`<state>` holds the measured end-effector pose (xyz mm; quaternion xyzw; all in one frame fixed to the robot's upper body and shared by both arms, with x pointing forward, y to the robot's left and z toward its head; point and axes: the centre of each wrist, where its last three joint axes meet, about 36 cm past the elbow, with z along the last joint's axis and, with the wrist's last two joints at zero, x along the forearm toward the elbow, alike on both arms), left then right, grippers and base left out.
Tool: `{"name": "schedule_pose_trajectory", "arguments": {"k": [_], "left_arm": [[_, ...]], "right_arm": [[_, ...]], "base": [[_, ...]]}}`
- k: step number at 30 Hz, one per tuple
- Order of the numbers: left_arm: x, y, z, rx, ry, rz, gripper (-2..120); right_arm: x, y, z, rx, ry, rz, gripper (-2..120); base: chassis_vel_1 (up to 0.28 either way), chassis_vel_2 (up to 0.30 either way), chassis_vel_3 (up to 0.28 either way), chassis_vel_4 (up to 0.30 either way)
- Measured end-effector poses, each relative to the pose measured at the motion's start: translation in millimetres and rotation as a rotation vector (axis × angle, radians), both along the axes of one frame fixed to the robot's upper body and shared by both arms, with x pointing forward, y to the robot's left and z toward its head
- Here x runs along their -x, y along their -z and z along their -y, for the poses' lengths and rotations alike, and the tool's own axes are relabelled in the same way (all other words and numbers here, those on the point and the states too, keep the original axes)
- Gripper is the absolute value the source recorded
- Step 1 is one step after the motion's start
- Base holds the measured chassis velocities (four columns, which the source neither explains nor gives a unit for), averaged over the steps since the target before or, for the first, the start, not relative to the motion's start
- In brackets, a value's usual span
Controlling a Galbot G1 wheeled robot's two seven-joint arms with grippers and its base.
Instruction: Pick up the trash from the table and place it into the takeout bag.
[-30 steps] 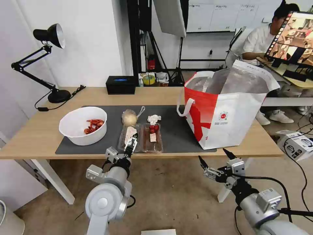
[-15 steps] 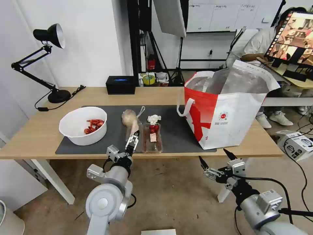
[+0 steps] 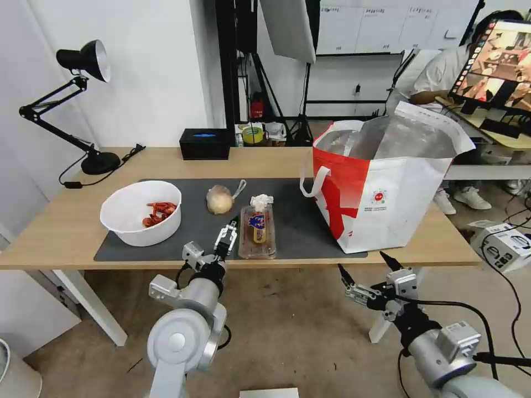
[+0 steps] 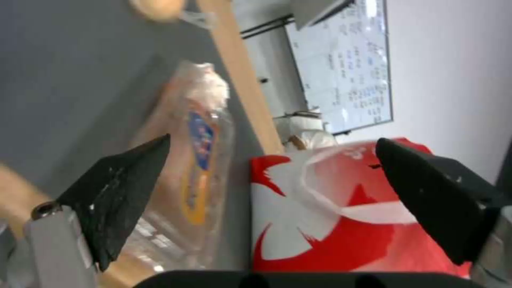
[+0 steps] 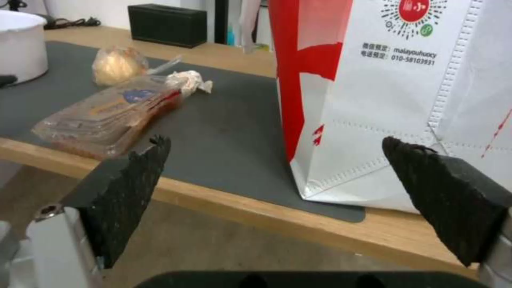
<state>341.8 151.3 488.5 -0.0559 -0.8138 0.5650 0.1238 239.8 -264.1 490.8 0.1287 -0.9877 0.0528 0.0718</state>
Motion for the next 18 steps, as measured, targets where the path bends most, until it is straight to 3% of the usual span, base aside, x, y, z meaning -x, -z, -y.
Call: {"name": "schedule_pose_trajectory", "arguments": {"k": [5,8,9,11,12,15,18], "left_arm": [[-4,0,2,-0.056,0.032,0.054,100],[-11,4,3,-0.211,0.078,0.141,100],[-11,4,3,-0.211,0.078,0.141,100],[-15,7,1,-0.312,0.102,0.2,100],[-15,7,1,-0.312,0.102,0.2,100],[-25,14,-8,-0.471,0.161,0.321,97],[-30,17,-13,-0.529,0.194,0.37,90]], "right_arm": [[1,-1,0,0.001,0.001,0.0,100],[1,-2,0,0.0,-0.001,0.004,100],[1,-2,0,0.0,-0.001,0.004,100],[1,-3,0,-0.001,-0.001,0.006,100],[1,-3,0,-0.001,-0.001,0.006,100],[1,-3,0,-0.023,-0.001,0.006,100],[1,-4,0,-0.047,0.0,0.003,100]], "base": [[0.0,0.0,0.0,0.0],[0.0,0.0,0.0,0.0],[0.0,0.0,0.0,0.0],[0.0,0.0,0.0,0.0],[0.0,0.0,0.0,0.0],[0.0,0.0,0.0,0.0],[0.0,0.0,0.0,0.0]]}}
